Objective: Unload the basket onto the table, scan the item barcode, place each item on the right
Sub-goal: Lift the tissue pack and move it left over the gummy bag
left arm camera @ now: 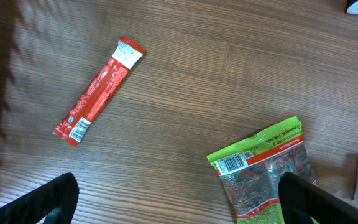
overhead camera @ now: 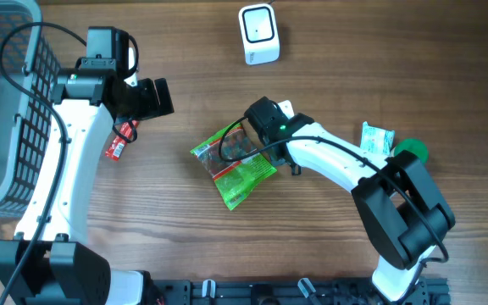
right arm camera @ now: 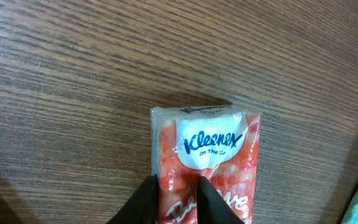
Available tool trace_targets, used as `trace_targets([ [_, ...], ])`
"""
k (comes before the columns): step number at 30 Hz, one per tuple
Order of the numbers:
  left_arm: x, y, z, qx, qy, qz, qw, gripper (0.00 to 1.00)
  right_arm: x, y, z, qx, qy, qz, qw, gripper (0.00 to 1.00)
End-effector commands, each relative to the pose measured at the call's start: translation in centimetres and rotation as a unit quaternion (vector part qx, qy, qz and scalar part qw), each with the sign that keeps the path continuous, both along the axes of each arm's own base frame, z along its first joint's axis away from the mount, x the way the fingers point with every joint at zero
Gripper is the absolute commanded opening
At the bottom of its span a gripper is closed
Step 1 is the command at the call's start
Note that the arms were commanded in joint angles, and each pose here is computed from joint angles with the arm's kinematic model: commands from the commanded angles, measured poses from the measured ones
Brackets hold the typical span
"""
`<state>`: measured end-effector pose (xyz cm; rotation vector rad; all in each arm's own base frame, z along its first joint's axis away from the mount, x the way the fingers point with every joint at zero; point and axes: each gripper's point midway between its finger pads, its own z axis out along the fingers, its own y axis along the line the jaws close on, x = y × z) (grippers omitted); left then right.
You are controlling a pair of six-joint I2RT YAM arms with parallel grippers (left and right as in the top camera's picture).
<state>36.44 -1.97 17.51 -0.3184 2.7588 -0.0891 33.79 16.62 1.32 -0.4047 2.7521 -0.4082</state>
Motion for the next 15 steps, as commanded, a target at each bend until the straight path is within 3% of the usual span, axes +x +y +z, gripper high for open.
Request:
trace_targets([
  [1,0.1,-0.2,0.0,-0.004,-0.001,-0.001,1.000,1.00,-0.3,-0.7,-0.9,-0.021,0.005,-0.003,1.000,0.04],
  [7,0.1,-0.2,0.0,-0.004,-0.001,-0.001,1.000,1.00,0.7,1.1,2.3,0.032,-0.022,0.003,0.999,0.04],
  [15,0.1,-0.2,0.0,-0.004,-0.001,-0.001,1.000,1.00,1.4,3.6,13.2,0.175,-0.063,0.027,0.982,0.04],
])
